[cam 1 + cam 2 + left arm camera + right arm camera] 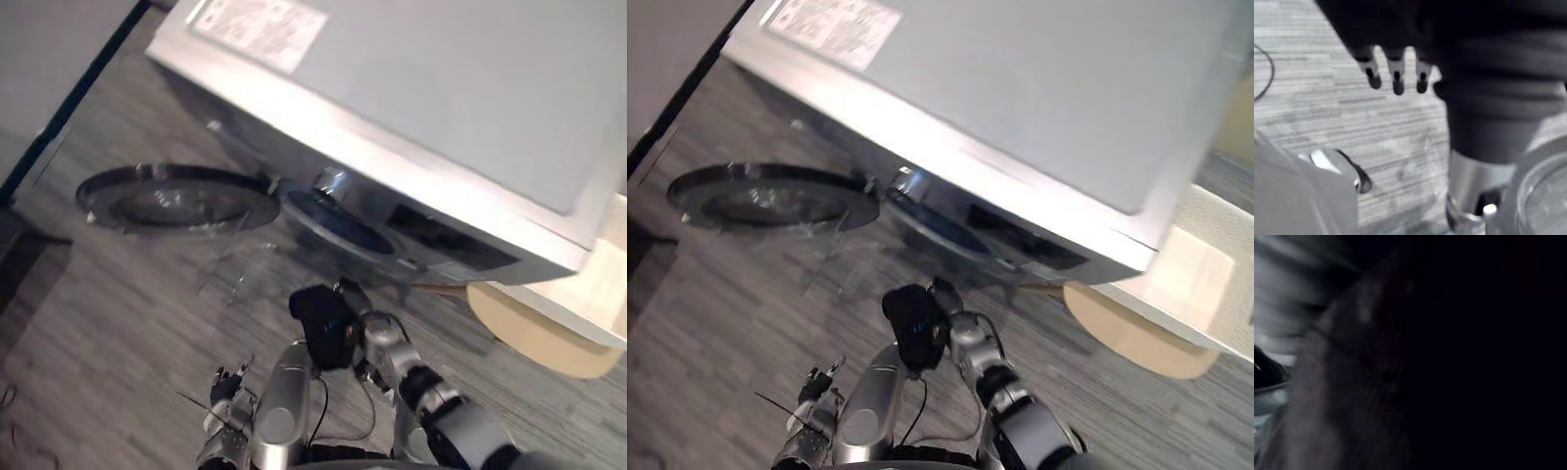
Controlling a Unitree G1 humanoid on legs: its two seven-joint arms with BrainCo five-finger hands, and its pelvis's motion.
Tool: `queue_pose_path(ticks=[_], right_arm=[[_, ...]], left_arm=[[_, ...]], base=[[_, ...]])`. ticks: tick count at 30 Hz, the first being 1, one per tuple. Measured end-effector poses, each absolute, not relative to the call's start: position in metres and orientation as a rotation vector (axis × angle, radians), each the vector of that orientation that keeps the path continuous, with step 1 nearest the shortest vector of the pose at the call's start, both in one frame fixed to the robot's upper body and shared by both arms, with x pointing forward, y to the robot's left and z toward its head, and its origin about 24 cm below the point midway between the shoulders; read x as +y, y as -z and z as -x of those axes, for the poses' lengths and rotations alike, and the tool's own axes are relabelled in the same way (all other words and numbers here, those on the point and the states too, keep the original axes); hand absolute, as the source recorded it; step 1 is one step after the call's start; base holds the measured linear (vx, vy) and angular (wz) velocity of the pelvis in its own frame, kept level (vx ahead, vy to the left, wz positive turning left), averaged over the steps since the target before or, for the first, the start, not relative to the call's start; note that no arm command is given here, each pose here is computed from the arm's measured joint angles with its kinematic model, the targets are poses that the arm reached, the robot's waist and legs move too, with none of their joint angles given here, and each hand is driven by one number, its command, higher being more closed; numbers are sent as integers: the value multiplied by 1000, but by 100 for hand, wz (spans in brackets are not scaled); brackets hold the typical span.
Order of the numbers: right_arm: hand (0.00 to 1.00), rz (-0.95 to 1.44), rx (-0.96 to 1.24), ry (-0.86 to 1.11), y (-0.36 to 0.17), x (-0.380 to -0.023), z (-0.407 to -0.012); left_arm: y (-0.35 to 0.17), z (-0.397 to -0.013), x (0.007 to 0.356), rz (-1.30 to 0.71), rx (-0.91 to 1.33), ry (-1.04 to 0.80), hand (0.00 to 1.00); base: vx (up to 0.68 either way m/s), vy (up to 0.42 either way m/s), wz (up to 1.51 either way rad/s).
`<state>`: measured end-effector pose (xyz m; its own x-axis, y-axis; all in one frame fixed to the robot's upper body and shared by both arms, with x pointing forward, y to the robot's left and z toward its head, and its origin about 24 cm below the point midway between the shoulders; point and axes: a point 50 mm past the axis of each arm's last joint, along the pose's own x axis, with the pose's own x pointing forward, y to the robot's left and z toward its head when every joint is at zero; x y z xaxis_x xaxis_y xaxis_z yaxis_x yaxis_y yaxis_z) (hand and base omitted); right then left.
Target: Pick up the laundry basket with both hands and put the clothes into the washing machine.
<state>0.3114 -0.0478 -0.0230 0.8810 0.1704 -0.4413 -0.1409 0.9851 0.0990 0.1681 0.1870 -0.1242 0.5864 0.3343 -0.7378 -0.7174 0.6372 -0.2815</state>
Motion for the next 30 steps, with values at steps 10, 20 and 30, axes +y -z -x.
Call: queue_pose_path(ticks=[10,20,30], right_arm=[[100,-465,266,319,-83,-134,-397],[100,-904,-252,576,-235,-250,-408],[100,-1171,-548,548,-306,-264,-384]], left_arm=[[103,-195,168,721,583,-604,0],[63,-228,169,805,364,-547,0],[53,-232,171,847,332,-580,0]], base=[[-18,14,43],[28,-7,12],[-11,11,-4]])
